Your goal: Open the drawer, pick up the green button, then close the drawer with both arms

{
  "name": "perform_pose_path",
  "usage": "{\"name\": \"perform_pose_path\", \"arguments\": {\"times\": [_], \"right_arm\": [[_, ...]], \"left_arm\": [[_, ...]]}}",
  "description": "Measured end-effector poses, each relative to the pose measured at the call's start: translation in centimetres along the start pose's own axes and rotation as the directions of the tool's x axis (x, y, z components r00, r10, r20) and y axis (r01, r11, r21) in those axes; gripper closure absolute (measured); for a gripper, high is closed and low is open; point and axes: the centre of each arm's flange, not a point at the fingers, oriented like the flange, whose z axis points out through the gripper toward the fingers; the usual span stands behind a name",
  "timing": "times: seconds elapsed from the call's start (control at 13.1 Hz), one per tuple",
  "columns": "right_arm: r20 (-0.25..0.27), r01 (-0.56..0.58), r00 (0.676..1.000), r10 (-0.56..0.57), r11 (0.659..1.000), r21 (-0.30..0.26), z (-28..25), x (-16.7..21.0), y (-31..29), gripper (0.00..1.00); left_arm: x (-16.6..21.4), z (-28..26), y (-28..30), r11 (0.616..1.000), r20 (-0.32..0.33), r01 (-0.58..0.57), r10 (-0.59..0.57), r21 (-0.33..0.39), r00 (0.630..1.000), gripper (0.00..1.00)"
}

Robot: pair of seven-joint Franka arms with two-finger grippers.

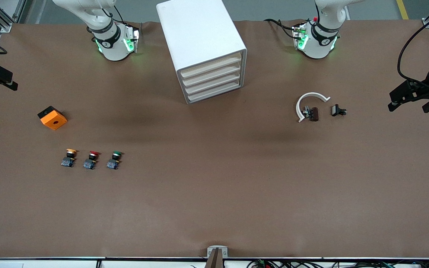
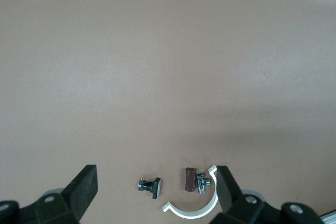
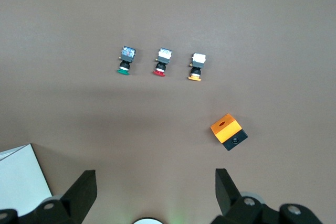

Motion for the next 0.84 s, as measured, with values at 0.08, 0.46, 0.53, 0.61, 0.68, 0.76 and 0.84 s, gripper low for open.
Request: {"name": "perform_pose_path", "arguments": {"times": [0.08, 0.46, 0.53, 0.61, 0.68, 0.76, 0.84], "right_arm": [[-0.006, -0.001, 1.0, 0.001, 1.0, 0.0, 0.0, -0.3, 0.0, 0.0], [-0.057, -0.001, 0.998, 0.001, 1.0, -0.002, 0.5, -1.7, 0.1, 0.0], [-0.059, -0.001, 0.998, 0.001, 1.0, -0.001, 0.6, -2.1, 0.1, 0.0], [-0.06, -0.001, 0.998, 0.001, 1.0, -0.001, 0.5, -2.5, 0.1, 0.0], [-0.062, -0.002, 0.998, 0.001, 1.0, 0.0, 0.4, -2.7, 0.1, 0.0], [-0.063, -0.001, 0.998, 0.001, 1.0, 0.0, 0.4, -2.8, 0.1, 0.0], [-0.062, -0.001, 0.998, 0.001, 1.0, 0.0, 0.4, -2.9, 0.1, 0.0]], "left_arm": [[0.1, 0.1, -0.1, 1.0, 0.002, 0.001, -0.001, -0.001, 1.0, 0.0], [0.4, 0.0, 0.1, 1.0, -0.002, -0.006, 0.006, -0.011, 1.0, 0.0], [0.4, -0.1, 0.3, 1.0, -0.005, -0.01, 0.01, -0.013, 1.0, 0.0], [0.4, -0.2, 0.4, 1.0, -0.008, -0.013, 0.013, -0.014, 1.0, 0.0], [0.5, -0.4, 0.6, 1.0, -0.011, -0.016, 0.016, -0.015, 1.0, 0.0], [0.5, -0.5, 0.8, 1.0, -0.013, -0.02, 0.02, -0.015, 1.0, 0.0], [0.5, -0.5, 1.1, 1.0, -0.013, -0.025, 0.025, -0.016, 1.0, 0.0]]}}
